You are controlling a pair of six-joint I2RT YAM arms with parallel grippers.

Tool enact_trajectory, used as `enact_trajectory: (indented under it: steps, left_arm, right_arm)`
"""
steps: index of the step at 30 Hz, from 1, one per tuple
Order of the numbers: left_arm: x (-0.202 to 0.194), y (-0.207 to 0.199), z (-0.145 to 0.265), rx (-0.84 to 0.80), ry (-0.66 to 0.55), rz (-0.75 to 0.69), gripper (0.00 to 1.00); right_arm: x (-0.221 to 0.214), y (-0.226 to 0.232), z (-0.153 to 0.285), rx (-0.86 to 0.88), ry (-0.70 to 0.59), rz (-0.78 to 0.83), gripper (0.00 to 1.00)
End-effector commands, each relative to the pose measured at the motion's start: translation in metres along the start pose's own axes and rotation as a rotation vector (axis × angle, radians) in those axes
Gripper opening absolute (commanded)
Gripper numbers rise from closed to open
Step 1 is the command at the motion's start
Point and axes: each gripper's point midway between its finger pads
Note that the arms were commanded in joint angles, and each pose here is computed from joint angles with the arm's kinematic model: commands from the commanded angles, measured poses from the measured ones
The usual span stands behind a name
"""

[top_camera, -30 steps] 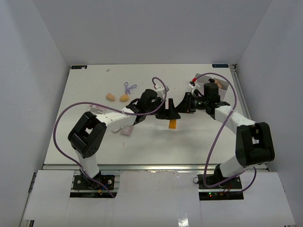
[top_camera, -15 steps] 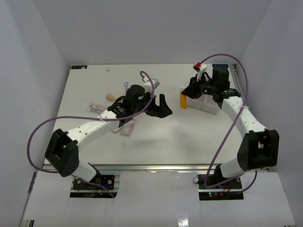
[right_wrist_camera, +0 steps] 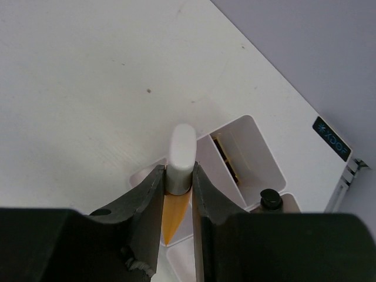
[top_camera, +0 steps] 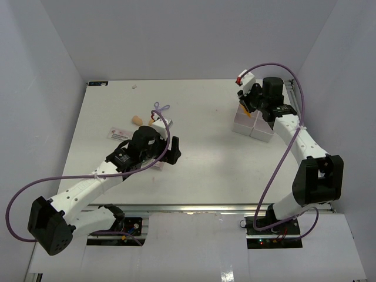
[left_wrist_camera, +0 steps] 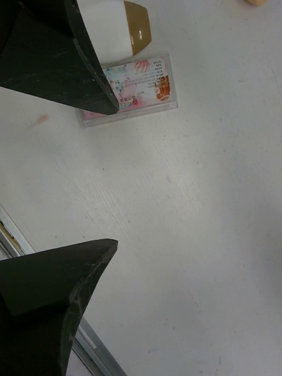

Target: Organize the makeup

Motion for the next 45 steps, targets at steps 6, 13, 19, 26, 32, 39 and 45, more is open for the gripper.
enact_trajectory:
  steps: [6,13,19,26,32,39,45]
  left_arm:
    - [0.009,0.010,0.011,0.046,-0.059,-0.018,0.98]
    - [0.011,0.011,0.014,0.053,-0.071,-0.018,0.98]
    - [0.010,0.011,0.014,0.054,-0.069,-0.018,0.98]
    - [0.008,0.012,0.012,0.055,-0.062,-0.017,0.98]
    - [0.005,0.012,0.009,0.057,-0.051,-0.015,0.98]
    - [-0.001,0.017,0.004,0.069,-0.026,0.005,0.98]
    - [-0.016,0.031,-0.008,0.098,0.042,0.060,0.98]
  right_arm:
    - [0.033,-0.045,-0.023,-0.151,-0.044,0.213,0.12]
    - [0.022,-0.056,-0.046,-0.161,0.002,0.261,0.14]
    - [0.010,-0.058,-0.058,-0.156,0.034,0.265,0.23]
    - [0.000,-0.060,-0.060,-0.162,0.059,0.259,0.36]
    - [0.015,-0.054,-0.044,-0.155,0.017,0.235,0.53]
    - [0.034,0.005,0.001,0.077,-0.045,0.111,0.56]
    - [-0.006,0.137,0.072,0.718,-0.030,-0.012,0.56]
Point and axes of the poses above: each gripper's point midway between its finger pads, its own z axis back along the fingers, its own y axis along the line the jaws close on, x = y × z, and after that the axes turned 12 degrees about -z, right-handed
